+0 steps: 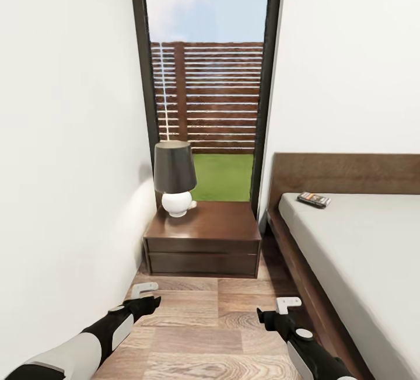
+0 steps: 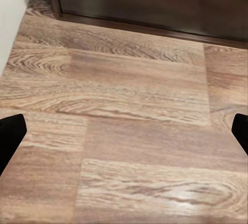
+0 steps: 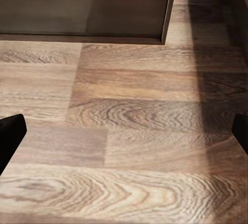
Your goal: In the bedroom, move the book from the bed onto either nightstand, and place the two sandals side by side next to the bed.
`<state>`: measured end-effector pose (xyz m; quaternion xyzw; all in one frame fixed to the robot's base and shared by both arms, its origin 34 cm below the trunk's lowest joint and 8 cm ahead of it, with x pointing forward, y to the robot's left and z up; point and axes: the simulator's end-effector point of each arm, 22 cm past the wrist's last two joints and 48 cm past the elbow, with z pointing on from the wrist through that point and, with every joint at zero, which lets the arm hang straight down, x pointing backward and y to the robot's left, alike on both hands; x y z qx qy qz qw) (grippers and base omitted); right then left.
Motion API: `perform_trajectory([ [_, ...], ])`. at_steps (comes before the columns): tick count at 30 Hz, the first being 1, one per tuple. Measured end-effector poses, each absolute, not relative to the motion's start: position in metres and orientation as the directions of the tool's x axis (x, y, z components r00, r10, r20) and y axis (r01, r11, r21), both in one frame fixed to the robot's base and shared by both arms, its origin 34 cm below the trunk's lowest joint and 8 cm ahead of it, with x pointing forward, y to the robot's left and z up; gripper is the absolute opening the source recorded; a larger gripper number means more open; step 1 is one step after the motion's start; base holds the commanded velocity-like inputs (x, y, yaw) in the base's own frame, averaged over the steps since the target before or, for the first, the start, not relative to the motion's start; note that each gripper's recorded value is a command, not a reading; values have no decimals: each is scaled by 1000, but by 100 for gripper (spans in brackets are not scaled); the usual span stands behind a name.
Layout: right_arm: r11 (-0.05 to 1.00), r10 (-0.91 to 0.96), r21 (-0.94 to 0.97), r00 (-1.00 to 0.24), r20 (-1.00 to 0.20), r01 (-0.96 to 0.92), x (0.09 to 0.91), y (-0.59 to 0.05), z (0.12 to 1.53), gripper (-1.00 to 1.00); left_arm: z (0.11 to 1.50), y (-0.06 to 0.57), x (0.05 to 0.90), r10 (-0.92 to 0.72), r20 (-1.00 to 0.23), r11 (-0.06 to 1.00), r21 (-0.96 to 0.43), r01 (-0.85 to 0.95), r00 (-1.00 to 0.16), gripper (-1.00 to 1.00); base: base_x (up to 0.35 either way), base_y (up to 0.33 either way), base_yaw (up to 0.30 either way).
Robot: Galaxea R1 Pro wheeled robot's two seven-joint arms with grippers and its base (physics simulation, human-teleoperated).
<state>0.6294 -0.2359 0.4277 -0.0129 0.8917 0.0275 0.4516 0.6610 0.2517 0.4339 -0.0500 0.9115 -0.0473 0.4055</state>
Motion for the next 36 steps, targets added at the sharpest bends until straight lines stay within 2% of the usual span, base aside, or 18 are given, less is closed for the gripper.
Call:
perform_trajectory([
  [16, 998, 3, 39, -588, -809, -48, 640, -236, 462, 100, 462, 250, 667, -131, -727, 990, -128, -54, -674, 100, 0, 0, 0],
  [22, 997, 10, 44, -507, -862, -56, 668, -235, 513, 100, 486, 242, 680, -135, -745, 989, -142, -43, -654, 100, 0, 0, 0],
  [36, 998, 14, 37, -371, -928, -54, 707, -244, 610, 100, 643, 201, 759, -134, -879, 978, -190, 80, -457, 100, 0, 0, 0],
])
